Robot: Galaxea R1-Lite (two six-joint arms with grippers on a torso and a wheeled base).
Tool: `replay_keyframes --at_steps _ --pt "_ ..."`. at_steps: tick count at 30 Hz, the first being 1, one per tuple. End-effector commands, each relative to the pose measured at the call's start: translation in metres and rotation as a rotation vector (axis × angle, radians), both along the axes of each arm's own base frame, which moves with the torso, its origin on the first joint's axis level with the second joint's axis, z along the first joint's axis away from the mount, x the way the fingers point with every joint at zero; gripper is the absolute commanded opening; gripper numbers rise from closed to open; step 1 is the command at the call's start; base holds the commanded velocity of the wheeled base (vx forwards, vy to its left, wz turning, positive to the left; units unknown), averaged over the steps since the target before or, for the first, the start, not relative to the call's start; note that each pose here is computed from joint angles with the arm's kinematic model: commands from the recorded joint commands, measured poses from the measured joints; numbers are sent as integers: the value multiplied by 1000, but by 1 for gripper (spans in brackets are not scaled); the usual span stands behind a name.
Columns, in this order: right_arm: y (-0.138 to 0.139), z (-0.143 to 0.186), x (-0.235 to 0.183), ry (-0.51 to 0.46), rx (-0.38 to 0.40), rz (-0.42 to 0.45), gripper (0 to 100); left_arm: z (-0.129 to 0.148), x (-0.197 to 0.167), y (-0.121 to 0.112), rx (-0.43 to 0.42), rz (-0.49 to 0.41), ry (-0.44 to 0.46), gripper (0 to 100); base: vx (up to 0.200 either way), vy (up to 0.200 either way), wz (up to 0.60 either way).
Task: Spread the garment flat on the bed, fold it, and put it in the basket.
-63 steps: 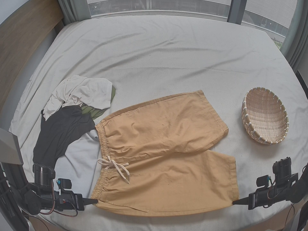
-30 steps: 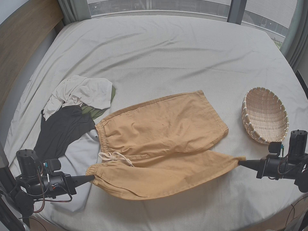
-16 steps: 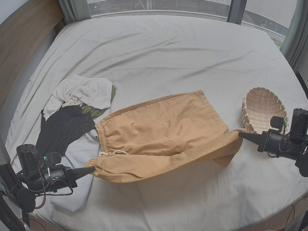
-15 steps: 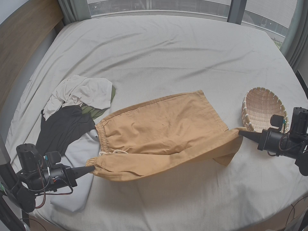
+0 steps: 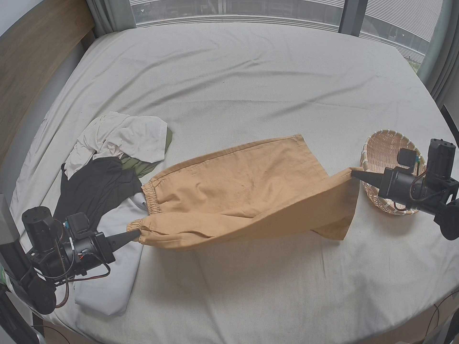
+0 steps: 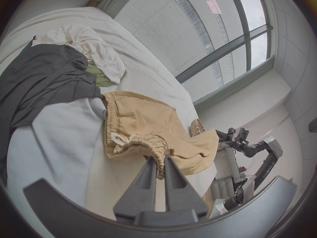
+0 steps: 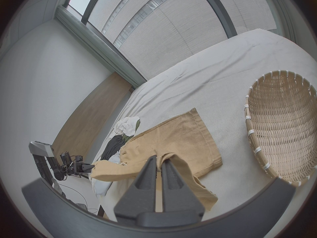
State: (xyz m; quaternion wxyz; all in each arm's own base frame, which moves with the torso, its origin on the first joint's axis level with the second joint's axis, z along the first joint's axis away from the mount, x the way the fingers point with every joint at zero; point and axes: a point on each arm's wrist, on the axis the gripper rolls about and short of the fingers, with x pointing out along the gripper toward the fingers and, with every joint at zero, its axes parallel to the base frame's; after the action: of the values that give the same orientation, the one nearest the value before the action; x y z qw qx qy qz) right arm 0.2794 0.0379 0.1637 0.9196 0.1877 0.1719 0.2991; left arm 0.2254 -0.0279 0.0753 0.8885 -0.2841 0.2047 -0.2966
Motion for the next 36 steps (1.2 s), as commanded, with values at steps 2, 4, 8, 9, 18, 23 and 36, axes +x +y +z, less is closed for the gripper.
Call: replay_keyframes --at_steps 2,4,8,9,18,23,36 --pt "4 15 14 -31 4 8 0 -3 11 -3 -18 32 8 0 0 0 0" --pt "4 21 17 -42 5 8 0 -2 12 -3 -31 33 10 0 0 0 0" --pt "5 29 20 -44 7 11 0 0 13 -3 -46 35 9 0 0 0 0" --pt "6 34 23 -47 7 13 0 1 13 -4 -48 33 8 0 0 0 0" --pt "9 47 32 -54 8 20 0 2 13 -4 -47 44 4 0 0 0 0" --pt "11 51 40 -65 9 22 0 4 16 -4 -66 63 5 0 0 0 0" --pt "12 41 60 -19 4 19 0 7 20 -5 -85 67 1 0 0 0 0"
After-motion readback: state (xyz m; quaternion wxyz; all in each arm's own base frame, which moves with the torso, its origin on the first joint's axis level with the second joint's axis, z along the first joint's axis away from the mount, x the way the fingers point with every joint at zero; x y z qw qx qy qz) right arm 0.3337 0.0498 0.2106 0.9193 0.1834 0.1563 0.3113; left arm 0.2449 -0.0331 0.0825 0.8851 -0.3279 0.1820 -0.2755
